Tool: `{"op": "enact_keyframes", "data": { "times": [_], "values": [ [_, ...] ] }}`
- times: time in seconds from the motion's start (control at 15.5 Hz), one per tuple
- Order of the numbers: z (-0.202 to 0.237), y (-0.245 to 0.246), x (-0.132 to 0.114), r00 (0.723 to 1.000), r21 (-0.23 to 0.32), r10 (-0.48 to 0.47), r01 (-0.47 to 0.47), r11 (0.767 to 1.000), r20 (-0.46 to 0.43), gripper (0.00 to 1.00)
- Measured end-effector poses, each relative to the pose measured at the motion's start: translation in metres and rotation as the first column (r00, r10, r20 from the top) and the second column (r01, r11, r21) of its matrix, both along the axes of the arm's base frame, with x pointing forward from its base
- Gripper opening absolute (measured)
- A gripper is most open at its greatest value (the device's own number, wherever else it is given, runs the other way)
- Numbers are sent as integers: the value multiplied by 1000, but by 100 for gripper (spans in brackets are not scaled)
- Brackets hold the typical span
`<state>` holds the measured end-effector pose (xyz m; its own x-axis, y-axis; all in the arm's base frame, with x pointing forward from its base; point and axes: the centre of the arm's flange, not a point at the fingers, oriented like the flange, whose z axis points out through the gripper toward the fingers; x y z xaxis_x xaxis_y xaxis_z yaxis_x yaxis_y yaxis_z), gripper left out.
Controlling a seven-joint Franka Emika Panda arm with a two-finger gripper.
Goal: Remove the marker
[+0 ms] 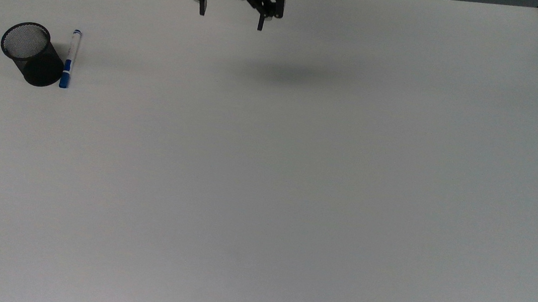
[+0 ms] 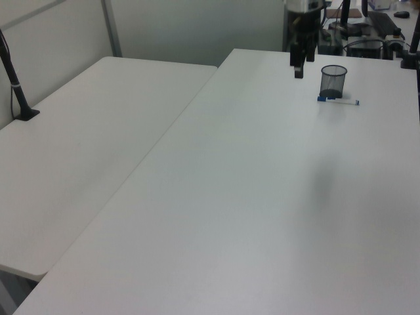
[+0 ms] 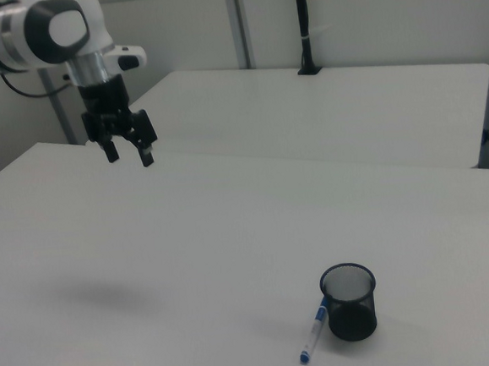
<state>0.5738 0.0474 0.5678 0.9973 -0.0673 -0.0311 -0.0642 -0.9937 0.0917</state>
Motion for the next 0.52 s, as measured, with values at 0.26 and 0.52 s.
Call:
{"op": "enact_keyframes", "data": {
  "times": [0.26,0.52],
  "values": [
    [23,-14,-17,999,44,-30,29,999,24,100],
    [19,-17,-18,999,43,-35,34,998,15,100]
  ]
}}
